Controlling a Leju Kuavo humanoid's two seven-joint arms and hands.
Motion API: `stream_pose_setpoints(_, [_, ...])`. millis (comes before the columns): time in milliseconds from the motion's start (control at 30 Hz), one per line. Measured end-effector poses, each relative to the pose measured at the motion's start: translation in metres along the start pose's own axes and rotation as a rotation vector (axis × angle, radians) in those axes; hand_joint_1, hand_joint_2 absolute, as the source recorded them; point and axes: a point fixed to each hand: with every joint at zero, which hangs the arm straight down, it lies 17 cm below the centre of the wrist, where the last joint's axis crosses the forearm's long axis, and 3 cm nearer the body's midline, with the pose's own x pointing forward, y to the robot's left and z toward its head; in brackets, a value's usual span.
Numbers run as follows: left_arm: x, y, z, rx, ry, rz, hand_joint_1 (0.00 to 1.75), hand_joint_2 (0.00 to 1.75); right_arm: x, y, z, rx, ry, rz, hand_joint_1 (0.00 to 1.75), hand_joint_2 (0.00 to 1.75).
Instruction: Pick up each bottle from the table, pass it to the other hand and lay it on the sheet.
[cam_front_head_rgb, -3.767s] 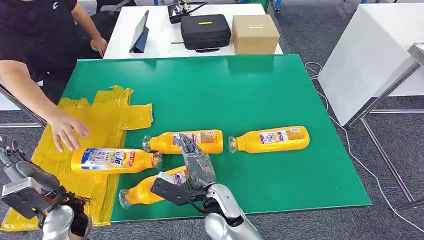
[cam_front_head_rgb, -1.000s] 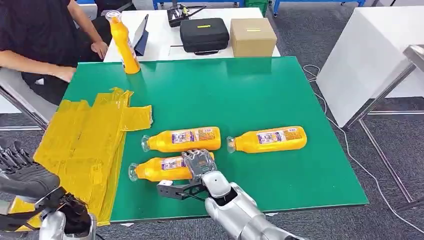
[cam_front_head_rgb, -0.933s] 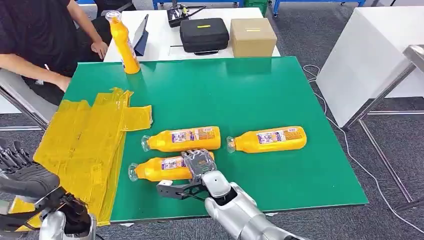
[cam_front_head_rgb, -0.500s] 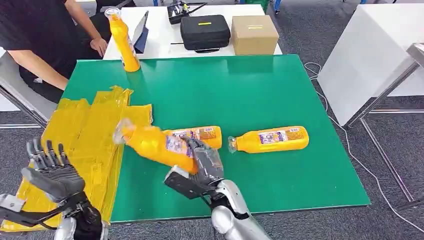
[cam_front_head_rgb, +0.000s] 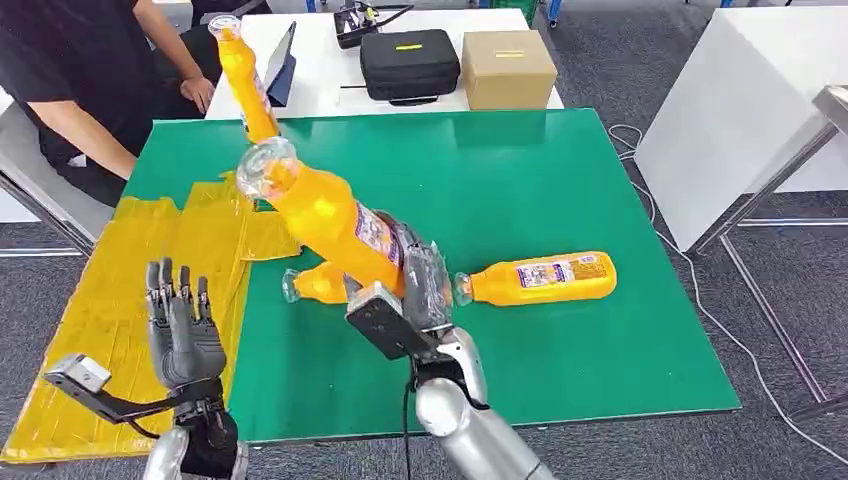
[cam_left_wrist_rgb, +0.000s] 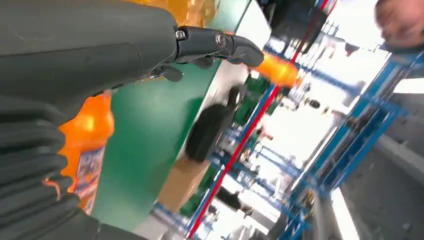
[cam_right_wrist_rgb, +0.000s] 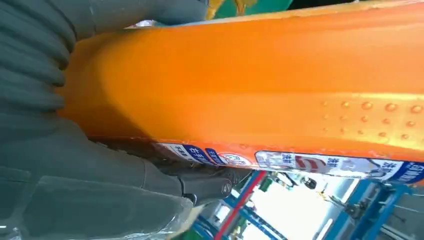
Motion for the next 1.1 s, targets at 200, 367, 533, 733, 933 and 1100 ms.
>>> stream_pose_setpoints(200, [-0.014, -0.035, 0.006, -0.097, 0.069, 0.085, 0.0, 1.75, -0.018, 0.047, -0.02, 0.126, 0.062, 0.148, 1.75, 1.75])
stream_pose_setpoints(367, [-0.02, -0.059, 0.011, -0.183, 0.13, 0.169, 0.0, 1.75, -0.03, 0.087, -0.007, 0.23, 0.094, 0.299, 1.75, 1.75])
stream_pose_setpoints(533, [-0.024, -0.067, 0.01, -0.207, 0.153, 0.187, 0.0, 1.75, -0.037, 0.113, 0.01, 0.307, 0.099, 0.372, 1.75, 1.75])
stream_pose_setpoints(733, [-0.028, -0.066, 0.01, -0.204, 0.161, 0.185, 0.0, 1.75, -0.039, 0.119, 0.011, 0.333, 0.083, 0.407, 1.75, 1.75])
stream_pose_setpoints(933, [-0.03, -0.07, 0.007, -0.215, 0.187, 0.187, 0.0, 1.75, -0.04, 0.126, 0.016, 0.361, 0.073, 0.518, 1.75, 1.75])
stream_pose_setpoints(1100, [-0.032, -0.066, 0.006, -0.209, 0.202, 0.186, 0.0, 1.75, -0.032, 0.142, 0.031, 0.4, 0.011, 0.629, 1.75, 1.75])
